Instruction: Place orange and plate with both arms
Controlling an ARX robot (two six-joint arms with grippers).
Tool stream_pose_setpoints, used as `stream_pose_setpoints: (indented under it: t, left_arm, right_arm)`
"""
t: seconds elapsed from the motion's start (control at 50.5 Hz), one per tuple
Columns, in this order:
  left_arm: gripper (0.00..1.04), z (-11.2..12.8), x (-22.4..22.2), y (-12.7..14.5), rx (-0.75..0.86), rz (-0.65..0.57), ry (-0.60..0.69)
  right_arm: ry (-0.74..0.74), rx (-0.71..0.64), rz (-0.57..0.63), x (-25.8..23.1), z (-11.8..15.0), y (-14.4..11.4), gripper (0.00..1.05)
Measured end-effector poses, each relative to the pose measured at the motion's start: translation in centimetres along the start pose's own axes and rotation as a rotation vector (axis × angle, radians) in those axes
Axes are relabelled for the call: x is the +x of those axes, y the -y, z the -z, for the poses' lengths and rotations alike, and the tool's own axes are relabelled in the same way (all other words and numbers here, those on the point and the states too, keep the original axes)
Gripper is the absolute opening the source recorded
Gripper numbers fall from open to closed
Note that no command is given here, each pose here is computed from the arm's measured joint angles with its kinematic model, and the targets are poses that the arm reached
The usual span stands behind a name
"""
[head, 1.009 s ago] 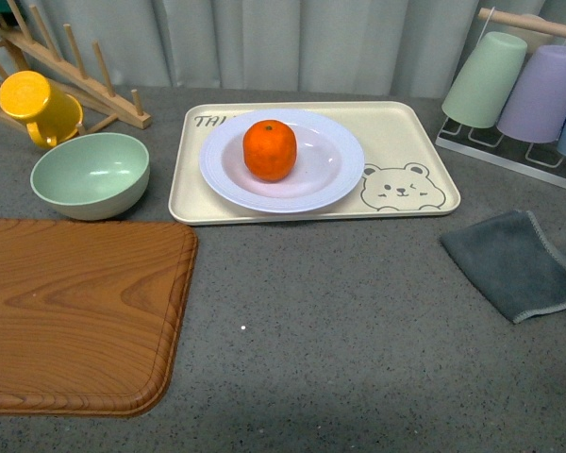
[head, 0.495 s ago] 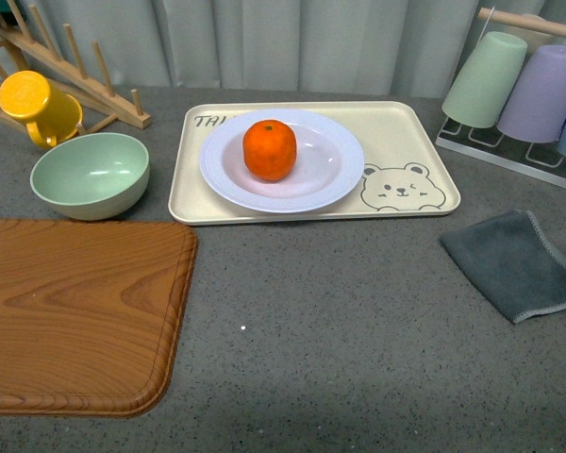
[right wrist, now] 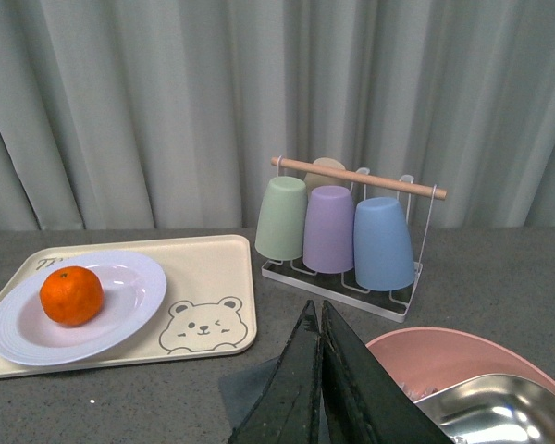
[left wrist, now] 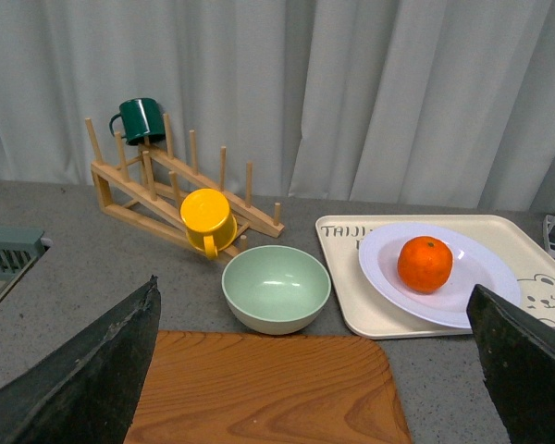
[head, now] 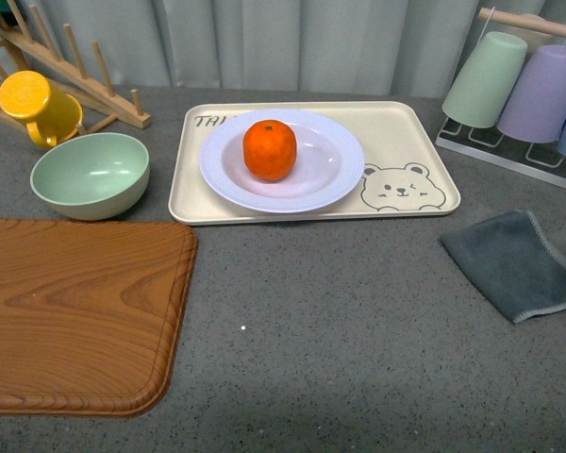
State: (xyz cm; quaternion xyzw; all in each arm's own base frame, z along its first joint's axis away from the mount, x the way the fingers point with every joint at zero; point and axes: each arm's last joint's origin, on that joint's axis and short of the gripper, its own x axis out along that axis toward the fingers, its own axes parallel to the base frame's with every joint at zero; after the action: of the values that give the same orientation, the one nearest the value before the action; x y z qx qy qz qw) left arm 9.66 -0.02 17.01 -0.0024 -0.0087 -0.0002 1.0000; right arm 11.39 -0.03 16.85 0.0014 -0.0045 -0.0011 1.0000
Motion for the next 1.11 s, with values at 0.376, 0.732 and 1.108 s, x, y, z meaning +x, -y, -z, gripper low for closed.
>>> stream_pose_setpoints:
  t: [0.376, 0.732, 1.108]
  left_arm:
    - [0.98, 0.0, 0.0, 0.0, 0.000, 0.000, 0.000]
    - [0.98, 0.0, 0.0, 0.0, 0.000, 0.000, 0.000]
    - [0.98, 0.0, 0.0, 0.0, 0.000, 0.000, 0.000]
  right_arm:
    - [-0.002, 0.000, 0.000, -0.7, 0.1, 0.0, 0.01]
    - [-0.006, -0.002, 0.000, -1.6, 0.3, 0.0, 0.41]
    - [-0.006, -0.002, 0.000, -1.6, 0.3, 0.0, 0.97]
